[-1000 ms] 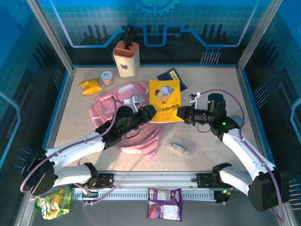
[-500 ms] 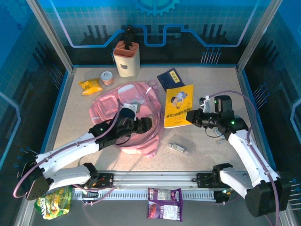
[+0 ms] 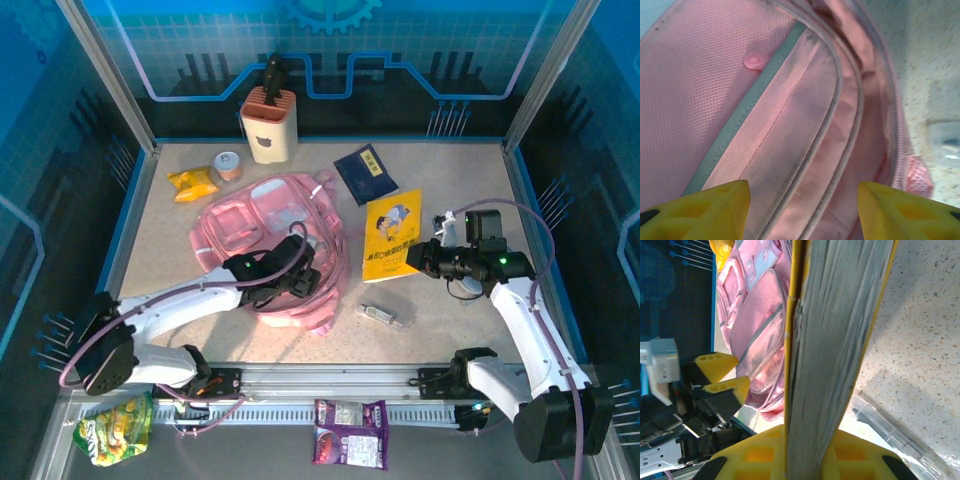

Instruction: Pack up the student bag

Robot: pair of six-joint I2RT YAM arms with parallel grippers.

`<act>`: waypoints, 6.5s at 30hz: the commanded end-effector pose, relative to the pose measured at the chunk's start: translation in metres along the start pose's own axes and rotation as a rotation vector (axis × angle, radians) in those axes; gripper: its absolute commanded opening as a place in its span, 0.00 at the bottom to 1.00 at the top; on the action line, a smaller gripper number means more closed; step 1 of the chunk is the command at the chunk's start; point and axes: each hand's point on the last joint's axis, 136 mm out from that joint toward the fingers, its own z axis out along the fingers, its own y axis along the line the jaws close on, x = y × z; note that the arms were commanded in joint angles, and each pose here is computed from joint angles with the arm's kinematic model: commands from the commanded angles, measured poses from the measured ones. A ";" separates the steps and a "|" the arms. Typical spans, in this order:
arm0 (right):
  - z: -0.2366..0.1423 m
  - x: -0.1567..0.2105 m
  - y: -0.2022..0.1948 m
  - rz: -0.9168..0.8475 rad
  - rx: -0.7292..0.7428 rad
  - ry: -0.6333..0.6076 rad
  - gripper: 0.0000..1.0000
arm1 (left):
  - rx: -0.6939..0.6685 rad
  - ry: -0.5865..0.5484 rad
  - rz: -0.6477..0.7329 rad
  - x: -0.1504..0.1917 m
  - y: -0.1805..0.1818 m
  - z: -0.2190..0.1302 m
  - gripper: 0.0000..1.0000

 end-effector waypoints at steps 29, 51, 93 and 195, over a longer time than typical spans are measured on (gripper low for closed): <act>-0.004 -0.011 0.013 -0.044 -0.051 -0.018 0.05 | -0.269 -0.036 0.258 -0.045 0.024 0.017 0.00; 0.049 0.043 0.073 -0.053 -0.247 0.173 0.09 | -0.220 -0.329 0.265 -0.132 0.062 -0.100 0.00; 0.216 0.057 0.077 -0.171 -0.079 0.212 0.65 | -0.223 -0.409 0.265 -0.154 0.069 -0.130 0.00; 0.206 -0.244 -0.134 -0.227 0.576 0.085 0.89 | 0.335 -0.258 -0.637 -0.115 -0.008 -0.020 0.68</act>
